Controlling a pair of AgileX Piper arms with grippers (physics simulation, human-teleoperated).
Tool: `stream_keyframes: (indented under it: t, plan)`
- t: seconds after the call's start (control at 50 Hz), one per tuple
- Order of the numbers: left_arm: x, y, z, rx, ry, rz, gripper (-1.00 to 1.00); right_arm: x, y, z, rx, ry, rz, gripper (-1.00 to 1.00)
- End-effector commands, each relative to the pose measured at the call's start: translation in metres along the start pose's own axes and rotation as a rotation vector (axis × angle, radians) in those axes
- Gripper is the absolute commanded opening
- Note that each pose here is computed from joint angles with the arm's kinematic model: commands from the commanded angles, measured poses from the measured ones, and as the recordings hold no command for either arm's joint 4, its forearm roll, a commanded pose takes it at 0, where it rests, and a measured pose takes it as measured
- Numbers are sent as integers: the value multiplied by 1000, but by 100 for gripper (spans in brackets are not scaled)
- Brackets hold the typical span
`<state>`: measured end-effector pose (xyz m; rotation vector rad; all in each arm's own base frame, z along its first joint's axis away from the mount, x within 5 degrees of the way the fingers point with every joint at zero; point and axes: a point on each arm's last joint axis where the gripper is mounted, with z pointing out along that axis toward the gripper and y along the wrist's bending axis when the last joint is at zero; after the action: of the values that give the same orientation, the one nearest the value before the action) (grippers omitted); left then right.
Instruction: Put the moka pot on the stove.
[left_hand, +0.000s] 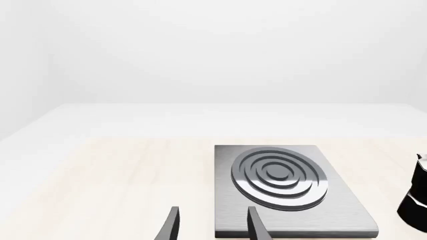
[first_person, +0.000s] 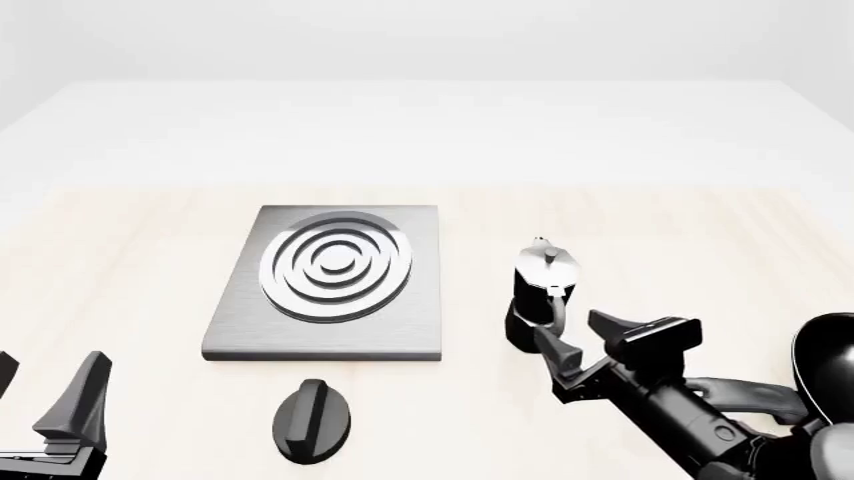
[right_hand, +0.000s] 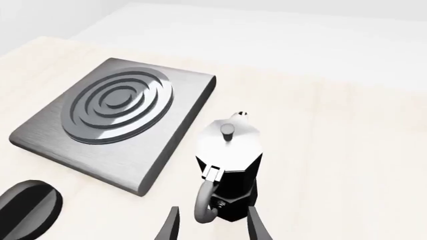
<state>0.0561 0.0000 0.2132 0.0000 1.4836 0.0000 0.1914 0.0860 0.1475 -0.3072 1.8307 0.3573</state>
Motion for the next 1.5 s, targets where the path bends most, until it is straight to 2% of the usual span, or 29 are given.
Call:
stream_keyframes:
  t: [0.02, 1.5]
  plan:
    - [0, 0, 0, 0, 0, 0, 100, 2, 0, 2, 1, 1, 2, 100]
    - [0, 0, 0, 0, 0, 0, 100, 10, -1, 12, 0, 11, 15, 100]
